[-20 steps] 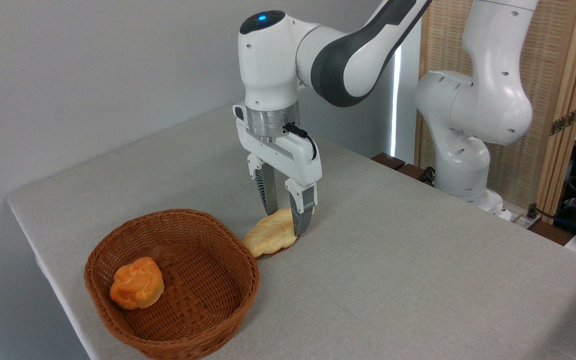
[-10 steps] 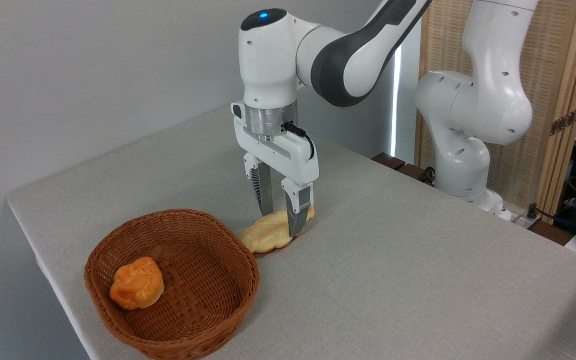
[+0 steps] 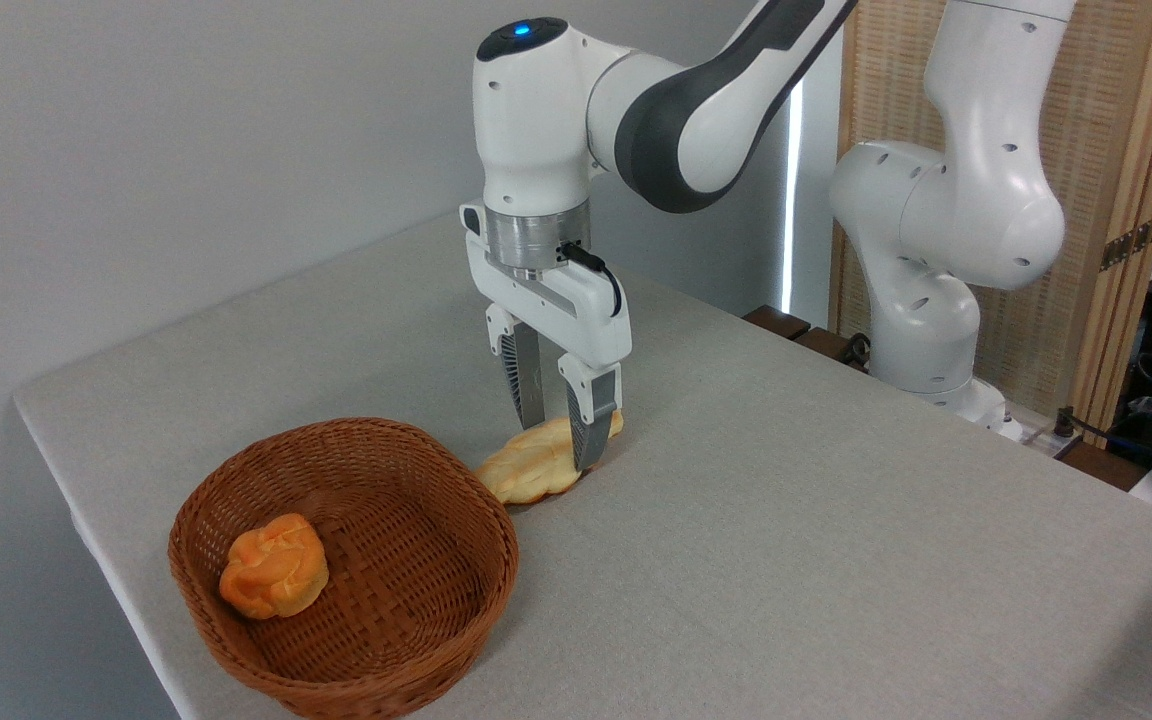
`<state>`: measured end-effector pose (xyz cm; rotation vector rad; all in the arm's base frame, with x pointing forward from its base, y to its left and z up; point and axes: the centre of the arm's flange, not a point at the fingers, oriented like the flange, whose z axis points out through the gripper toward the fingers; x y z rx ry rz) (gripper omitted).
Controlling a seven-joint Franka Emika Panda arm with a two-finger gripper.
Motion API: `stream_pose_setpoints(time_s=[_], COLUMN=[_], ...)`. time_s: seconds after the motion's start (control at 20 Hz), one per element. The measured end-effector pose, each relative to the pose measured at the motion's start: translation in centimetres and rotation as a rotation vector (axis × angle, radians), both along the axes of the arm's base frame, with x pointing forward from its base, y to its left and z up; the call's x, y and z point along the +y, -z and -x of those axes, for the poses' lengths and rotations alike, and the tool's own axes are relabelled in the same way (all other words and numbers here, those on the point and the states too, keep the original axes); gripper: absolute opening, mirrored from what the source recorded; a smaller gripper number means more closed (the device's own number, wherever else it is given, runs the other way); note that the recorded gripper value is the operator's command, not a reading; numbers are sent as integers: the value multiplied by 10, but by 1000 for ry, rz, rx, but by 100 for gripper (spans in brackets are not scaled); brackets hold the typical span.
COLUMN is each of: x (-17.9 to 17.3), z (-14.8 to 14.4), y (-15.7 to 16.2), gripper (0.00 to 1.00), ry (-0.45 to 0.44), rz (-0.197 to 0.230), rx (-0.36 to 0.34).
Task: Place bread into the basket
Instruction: 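Close the gripper on the middle of the braided loaf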
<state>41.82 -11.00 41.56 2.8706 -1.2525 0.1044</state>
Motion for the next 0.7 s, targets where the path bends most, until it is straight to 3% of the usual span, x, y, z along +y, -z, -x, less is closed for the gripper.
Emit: stream_pose_setpoints(time_s=[0.1, 0.2, 0.3, 0.45, 0.7], x=[0, 0, 0, 0, 0], z=[0, 0, 0, 0, 0], y=[0, 0, 0, 0, 0], gripper=[84, 65, 63, 51, 45], ry=[0, 0, 1, 16, 21], rz=[0, 0, 0, -1, -2], rx=[0, 0, 0, 0, 0])
